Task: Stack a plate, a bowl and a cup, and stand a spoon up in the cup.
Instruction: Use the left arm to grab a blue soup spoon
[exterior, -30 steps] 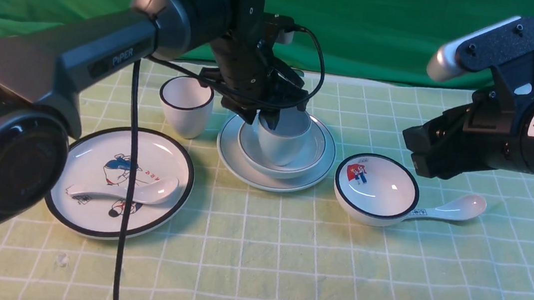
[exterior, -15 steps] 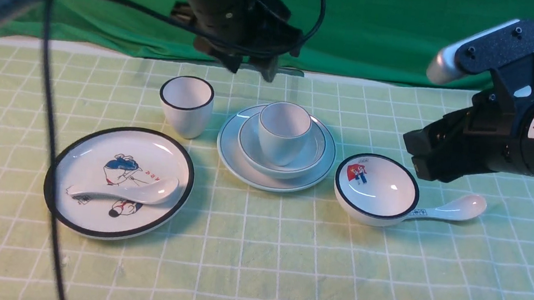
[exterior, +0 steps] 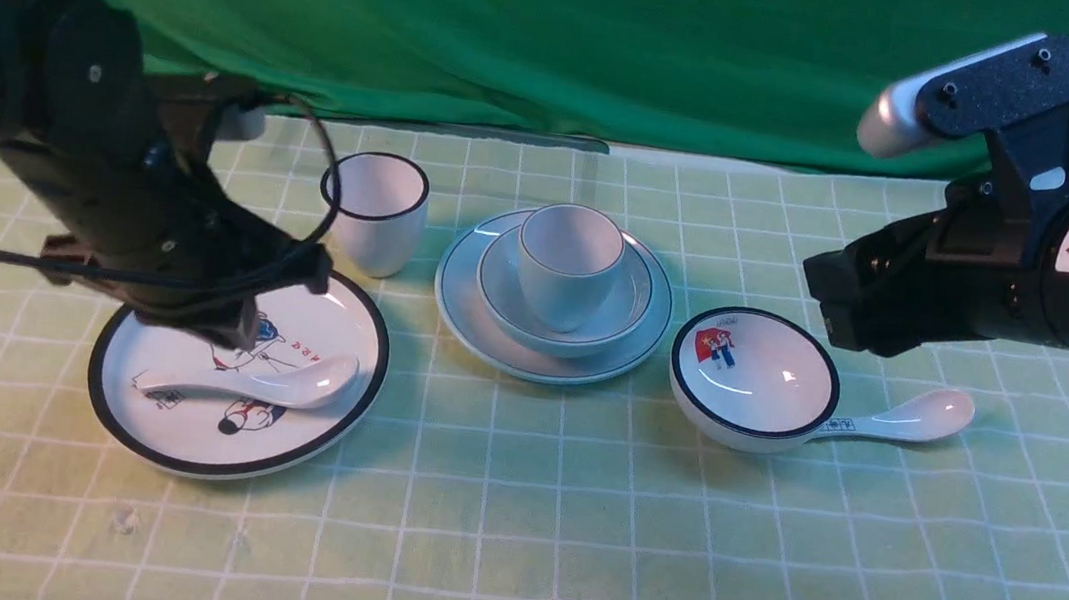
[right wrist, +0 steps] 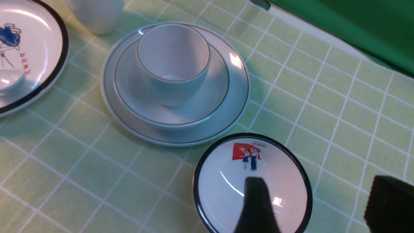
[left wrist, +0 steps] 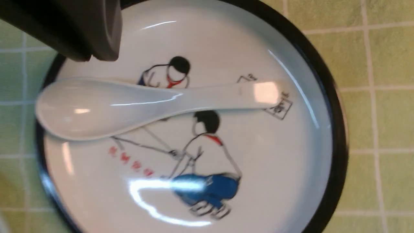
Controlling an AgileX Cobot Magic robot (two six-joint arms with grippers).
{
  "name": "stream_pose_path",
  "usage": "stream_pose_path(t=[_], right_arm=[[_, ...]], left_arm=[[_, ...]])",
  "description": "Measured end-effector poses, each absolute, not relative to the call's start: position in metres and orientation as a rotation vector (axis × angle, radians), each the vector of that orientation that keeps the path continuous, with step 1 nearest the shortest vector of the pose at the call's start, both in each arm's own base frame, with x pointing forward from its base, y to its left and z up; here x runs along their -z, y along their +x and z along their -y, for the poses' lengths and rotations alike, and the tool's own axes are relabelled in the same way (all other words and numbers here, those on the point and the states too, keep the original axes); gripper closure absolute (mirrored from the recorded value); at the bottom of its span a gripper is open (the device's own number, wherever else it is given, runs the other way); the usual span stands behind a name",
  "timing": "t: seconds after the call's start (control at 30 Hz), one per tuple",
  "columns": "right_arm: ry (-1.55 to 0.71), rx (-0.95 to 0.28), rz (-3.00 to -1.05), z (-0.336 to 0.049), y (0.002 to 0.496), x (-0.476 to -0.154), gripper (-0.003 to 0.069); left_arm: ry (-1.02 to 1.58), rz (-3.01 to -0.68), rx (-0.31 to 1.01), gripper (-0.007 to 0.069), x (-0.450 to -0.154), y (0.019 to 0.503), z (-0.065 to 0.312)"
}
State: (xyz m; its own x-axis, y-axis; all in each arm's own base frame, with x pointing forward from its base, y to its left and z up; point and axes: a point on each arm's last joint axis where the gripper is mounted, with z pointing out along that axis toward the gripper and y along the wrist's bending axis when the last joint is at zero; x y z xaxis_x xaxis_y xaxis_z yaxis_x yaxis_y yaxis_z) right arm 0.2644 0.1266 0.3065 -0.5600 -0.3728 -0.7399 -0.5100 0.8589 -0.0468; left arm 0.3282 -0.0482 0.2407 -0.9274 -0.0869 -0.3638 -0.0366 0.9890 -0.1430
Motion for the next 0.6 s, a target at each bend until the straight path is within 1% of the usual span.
stream_pose_path(t=[0.17,0.27,0.33,0.47,0.6], right_arm=[[-0.638,-0.219,-2.237,-0.127,0.266,-0.304,0.0184],[-0.638,-0.219,-2.237,-0.127,0.266,-0.304,0.0184],[-0.634,-0.224,-2.239,-0.128,0.266,-0.304,0.0184],[-0.622,-0.240,-2.243,-0.128,0.266,-0.304,0.0184],[-0.617,-0.246,-2.244,-0.128,0.266,-0.304,0.0184]], left_arm=[[-0.226,-2.787,0.258,0.0608,-0.218,0.340,0.029],[-0.209,-2.855,0.253,0.0608,-0.205,0.341,0.029],[-0.192,-2.926,0.230,0.0608,-0.191,0.341,0.029],[-0.176,-2.959,0.195,0.0610,-0.174,0.345,0.027],[-0.182,-2.905,0.167,0.0610,-0.174,0.356,0.026]])
